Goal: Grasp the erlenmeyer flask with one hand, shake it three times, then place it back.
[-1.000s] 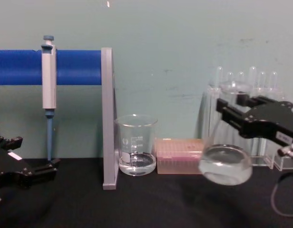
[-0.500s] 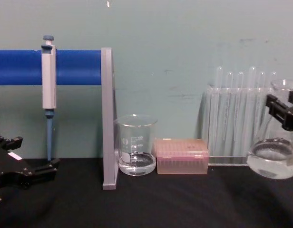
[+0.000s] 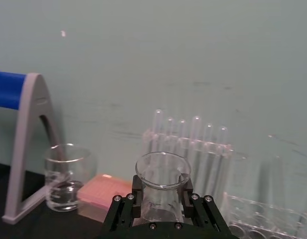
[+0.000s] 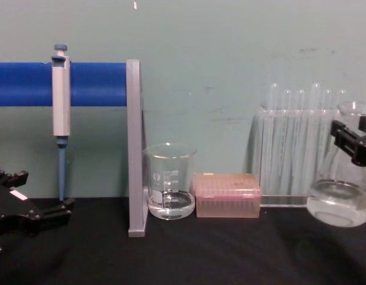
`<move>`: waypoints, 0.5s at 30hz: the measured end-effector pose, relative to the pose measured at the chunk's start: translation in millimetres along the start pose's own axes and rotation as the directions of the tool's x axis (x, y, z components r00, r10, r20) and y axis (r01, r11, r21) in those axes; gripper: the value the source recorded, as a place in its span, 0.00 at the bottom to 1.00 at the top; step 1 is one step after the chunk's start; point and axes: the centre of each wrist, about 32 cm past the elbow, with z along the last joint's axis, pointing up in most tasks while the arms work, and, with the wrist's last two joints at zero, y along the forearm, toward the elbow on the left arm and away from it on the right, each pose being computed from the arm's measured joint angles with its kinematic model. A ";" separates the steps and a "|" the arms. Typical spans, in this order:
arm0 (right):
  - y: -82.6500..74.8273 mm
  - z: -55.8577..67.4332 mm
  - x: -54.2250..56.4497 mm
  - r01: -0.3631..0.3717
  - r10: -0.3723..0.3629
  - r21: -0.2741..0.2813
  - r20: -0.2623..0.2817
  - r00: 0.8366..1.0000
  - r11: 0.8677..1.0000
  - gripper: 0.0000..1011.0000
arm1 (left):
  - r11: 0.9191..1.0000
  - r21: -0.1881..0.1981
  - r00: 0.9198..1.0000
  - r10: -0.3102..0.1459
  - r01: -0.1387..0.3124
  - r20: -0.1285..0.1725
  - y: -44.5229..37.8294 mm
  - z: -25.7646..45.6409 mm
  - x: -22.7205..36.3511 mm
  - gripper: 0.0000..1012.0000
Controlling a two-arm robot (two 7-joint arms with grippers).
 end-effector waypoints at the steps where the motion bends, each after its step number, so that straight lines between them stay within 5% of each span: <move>1: 0.1 0.0 -0.4 -0.009 0.009 0.000 0.000 1.000 1.000 0.45 | 1.000 0.000 1.000 0.000 0.000 0.000 0.0 0.0 0.0 0.99; 15: 4.8 1.6 -13.2 -0.218 0.218 0.022 -0.009 0.976 0.976 0.45 | 1.000 0.000 1.000 0.000 0.000 0.000 0.0 0.0 0.0 0.99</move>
